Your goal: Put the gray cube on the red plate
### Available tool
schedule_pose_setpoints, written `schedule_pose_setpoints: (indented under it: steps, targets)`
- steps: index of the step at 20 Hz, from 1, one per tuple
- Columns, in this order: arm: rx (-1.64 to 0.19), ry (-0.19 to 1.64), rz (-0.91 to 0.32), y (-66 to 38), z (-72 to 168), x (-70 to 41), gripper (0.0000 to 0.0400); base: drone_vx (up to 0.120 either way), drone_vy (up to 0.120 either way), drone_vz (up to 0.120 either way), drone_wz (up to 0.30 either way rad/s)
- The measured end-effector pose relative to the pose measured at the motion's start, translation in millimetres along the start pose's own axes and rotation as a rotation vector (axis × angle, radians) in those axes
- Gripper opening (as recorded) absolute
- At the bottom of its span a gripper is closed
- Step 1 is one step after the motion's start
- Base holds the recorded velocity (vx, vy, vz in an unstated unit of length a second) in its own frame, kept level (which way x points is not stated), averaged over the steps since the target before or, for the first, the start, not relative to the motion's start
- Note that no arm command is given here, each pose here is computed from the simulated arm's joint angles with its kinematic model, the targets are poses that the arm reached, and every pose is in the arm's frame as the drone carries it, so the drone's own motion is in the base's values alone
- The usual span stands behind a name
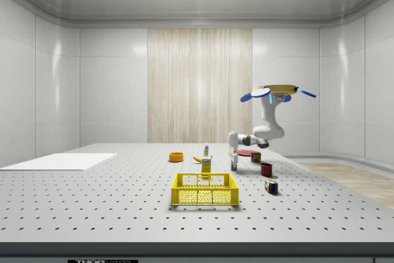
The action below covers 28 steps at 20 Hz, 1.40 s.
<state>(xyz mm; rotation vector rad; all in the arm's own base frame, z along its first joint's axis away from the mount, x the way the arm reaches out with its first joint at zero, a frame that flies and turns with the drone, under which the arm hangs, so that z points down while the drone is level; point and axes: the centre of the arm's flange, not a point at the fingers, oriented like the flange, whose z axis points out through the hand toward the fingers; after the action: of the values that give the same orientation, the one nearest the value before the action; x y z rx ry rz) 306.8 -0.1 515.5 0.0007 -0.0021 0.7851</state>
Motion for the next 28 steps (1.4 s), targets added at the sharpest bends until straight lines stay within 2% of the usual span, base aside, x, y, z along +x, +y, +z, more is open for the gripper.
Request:
schedule_pose_setpoints:
  steps: [2, 6, 10, 16, 20, 24, 28]
  targets:
    - [0.000, 0.000, 0.000, 0.0, 3.9, 0.0, 0.0400, 0.000, 0.000, 0.000, 0.000]
    - [0.000, 0.000, 0.000, 0.0, 8.3, 0.0, 0.0310, 0.000, 0.000, 0.000, 0.000]
    - [0.000, 0.000, 0.000, 0.0, 10.1, 0.1, 0.0272, 0.000, 0.000, 0.000, 0.000]
    - [0.000, 0.000, 0.000, 0.0, 9.7, 0.1, 0.0255, 0.000, 0.000, 0.000, 0.000]
    - [0.000, 0.000, 0.000, 0.1, -1.3, 0.0, 0.0252, 0.000, 0.000, 0.000, 0.000]
    - [0.000, 0.000, 0.000, 0.1, -16.0, 0.0, 0.0251, -0.010, -0.020, 0.120, 0.000]
    - [0.000, 0.000, 0.000, 0.1, -24.4, 0.0, 0.0251, -0.120, -0.120, 0.120, 0.000]
